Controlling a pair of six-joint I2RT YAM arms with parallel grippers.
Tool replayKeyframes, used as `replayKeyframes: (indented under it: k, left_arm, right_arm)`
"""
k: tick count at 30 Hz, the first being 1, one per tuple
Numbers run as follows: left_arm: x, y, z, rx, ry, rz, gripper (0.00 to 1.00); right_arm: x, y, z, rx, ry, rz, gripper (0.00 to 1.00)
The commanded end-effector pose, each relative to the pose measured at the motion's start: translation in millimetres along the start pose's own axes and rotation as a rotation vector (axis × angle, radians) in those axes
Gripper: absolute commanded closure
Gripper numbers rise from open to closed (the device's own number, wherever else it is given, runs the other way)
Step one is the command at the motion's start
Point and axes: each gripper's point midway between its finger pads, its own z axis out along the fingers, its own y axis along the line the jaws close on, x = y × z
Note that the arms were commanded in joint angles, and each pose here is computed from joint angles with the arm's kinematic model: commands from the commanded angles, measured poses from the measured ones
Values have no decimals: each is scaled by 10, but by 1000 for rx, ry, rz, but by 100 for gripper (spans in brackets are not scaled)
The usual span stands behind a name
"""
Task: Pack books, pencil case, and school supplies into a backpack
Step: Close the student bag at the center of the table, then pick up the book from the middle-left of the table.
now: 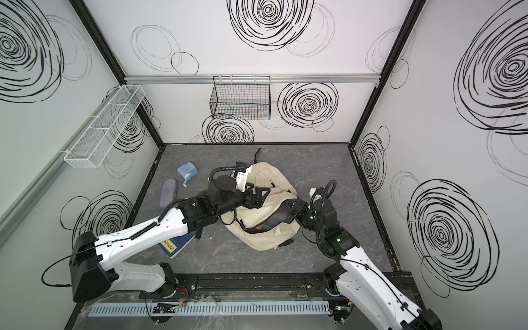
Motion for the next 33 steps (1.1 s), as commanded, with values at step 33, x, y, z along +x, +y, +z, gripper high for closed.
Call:
replayKeyframes:
  k: [33]
  left_arm:
    - [698,3421,-2983,-1218,-369,-697,4]
  right_arm:
    - [2748,1182,1903,-196,764,-663,54]
